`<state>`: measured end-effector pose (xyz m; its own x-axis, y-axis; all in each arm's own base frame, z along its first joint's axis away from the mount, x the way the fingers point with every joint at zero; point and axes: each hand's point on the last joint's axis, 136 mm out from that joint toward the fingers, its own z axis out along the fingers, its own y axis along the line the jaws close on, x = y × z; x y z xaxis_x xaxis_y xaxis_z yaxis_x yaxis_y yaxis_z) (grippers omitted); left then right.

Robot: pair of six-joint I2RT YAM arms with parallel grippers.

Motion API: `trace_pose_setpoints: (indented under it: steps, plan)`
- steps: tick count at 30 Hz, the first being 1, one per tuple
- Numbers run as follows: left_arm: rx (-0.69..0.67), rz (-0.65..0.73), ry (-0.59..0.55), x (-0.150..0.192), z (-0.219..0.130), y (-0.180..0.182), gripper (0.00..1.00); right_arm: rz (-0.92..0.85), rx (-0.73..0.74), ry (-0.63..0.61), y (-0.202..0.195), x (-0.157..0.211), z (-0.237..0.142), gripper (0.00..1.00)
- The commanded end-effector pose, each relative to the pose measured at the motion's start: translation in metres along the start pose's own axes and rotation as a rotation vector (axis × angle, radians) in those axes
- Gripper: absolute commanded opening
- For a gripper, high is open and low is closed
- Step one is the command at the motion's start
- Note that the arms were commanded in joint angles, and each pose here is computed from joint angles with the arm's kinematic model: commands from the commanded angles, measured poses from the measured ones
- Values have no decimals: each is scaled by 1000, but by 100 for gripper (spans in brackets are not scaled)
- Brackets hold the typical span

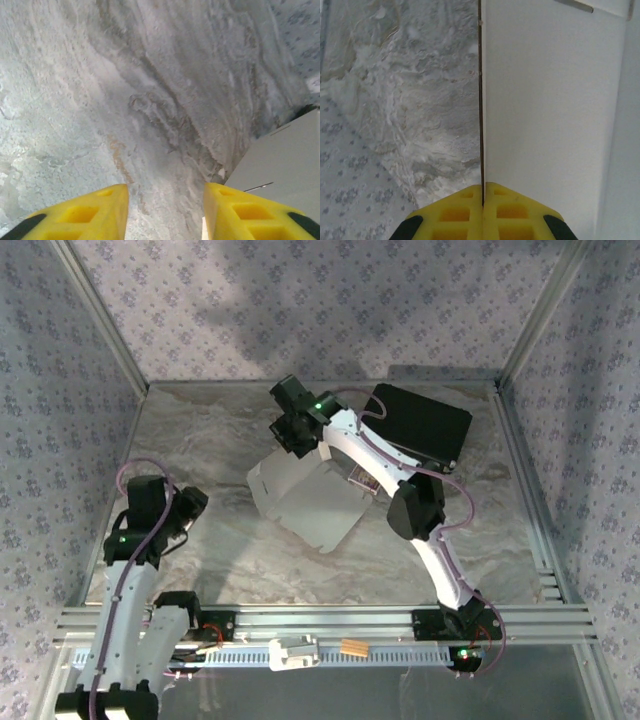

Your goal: Fold the paper box

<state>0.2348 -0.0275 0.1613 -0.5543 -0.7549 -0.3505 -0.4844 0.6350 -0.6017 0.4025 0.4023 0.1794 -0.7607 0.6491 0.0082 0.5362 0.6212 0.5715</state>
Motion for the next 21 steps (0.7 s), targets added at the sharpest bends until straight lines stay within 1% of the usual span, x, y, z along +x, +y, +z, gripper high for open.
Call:
trace_pose_setpoints:
  steps: [1, 4, 5, 8, 12, 14, 17, 21]
  plan:
    - [47, 53, 31, 6, 16, -2, 41, -127, -237, 14, 36, 8, -20, 0]
    - [55, 83, 9, 5, 25, 2, 40, -163, -342, 16, 43, 8, -23, 0]
    - [53, 94, -8, 3, 26, 4, 40, -188, -399, 18, 51, 9, -25, 0]
    - [88, 129, -43, 0, 31, 1, 40, -223, -523, 25, 56, 10, -24, 0]
    - [107, 141, -31, 4, 40, 3, 40, -178, -663, 51, 56, 5, -26, 0]
    - [91, 152, -26, 5, 42, 6, 41, -166, -690, 63, 59, 8, -30, 0]
    - [74, 166, -50, 1, 40, 9, 42, -180, -742, 41, 68, 14, -42, 0]
    - [98, 146, -66, -3, 40, 3, 42, -154, -855, -37, 80, 12, -53, 0]
